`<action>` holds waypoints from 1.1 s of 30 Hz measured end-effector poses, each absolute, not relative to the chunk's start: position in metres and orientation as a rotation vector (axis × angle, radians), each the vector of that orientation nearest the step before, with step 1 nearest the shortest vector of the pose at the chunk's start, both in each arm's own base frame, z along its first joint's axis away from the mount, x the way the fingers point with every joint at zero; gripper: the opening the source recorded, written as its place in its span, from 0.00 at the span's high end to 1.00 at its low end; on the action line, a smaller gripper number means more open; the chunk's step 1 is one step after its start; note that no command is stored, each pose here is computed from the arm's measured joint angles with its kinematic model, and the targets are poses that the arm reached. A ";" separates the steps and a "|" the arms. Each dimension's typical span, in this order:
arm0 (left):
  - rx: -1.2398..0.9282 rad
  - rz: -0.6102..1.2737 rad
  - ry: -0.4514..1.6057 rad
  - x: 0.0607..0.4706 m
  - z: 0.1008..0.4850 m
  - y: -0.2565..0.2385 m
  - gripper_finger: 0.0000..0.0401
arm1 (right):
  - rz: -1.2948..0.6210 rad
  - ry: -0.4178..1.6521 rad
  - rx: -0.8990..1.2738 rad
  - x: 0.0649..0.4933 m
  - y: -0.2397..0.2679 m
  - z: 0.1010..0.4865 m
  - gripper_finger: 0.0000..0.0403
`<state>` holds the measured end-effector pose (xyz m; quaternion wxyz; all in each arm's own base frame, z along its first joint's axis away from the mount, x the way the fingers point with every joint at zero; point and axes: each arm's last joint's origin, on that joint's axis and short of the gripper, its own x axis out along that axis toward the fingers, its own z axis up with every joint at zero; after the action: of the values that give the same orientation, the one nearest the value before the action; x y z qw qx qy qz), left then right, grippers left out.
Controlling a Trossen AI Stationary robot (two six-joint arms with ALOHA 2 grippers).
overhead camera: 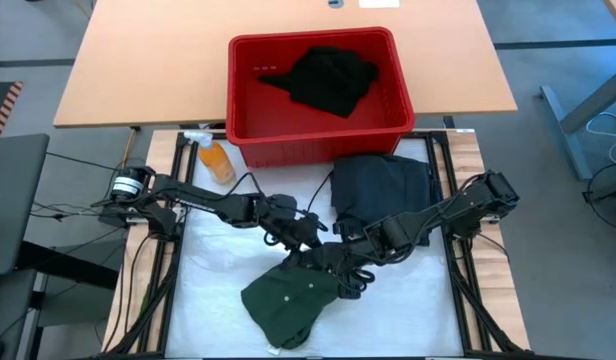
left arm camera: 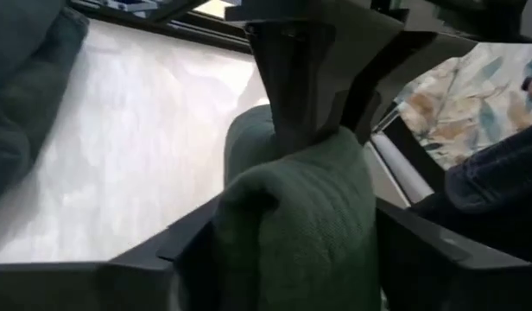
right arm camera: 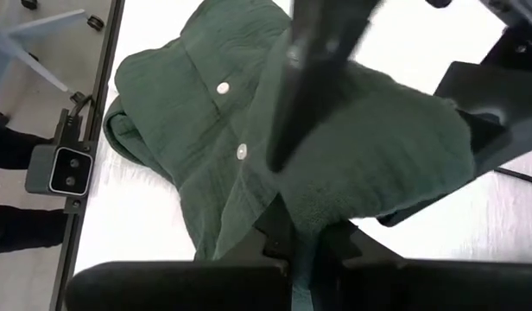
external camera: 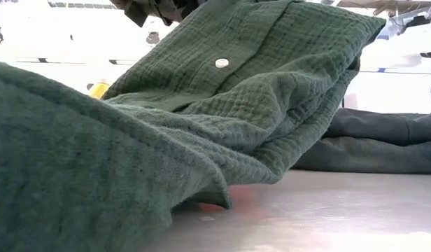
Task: Fold laundry
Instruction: Stack the green shirt on top of the black shorts on the table
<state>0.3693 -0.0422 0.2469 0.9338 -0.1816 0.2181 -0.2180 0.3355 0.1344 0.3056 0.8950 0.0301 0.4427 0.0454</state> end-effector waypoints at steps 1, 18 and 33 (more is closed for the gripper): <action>-0.364 -0.446 0.444 0.369 0.247 -0.043 0.48 | 0.094 0.918 0.062 0.336 0.134 0.306 0.92; -0.363 -0.461 0.437 0.369 0.248 -0.044 0.99 | 0.060 0.982 0.106 0.327 0.136 0.316 0.67; -0.361 -0.532 0.313 0.349 0.291 -0.036 1.00 | -0.014 1.250 0.139 0.266 0.158 0.365 0.54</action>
<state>0.3491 -0.0361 0.2905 0.9368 -0.1768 0.1532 -0.2603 0.2656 0.1579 0.3647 0.8086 0.0648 0.5848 -0.0065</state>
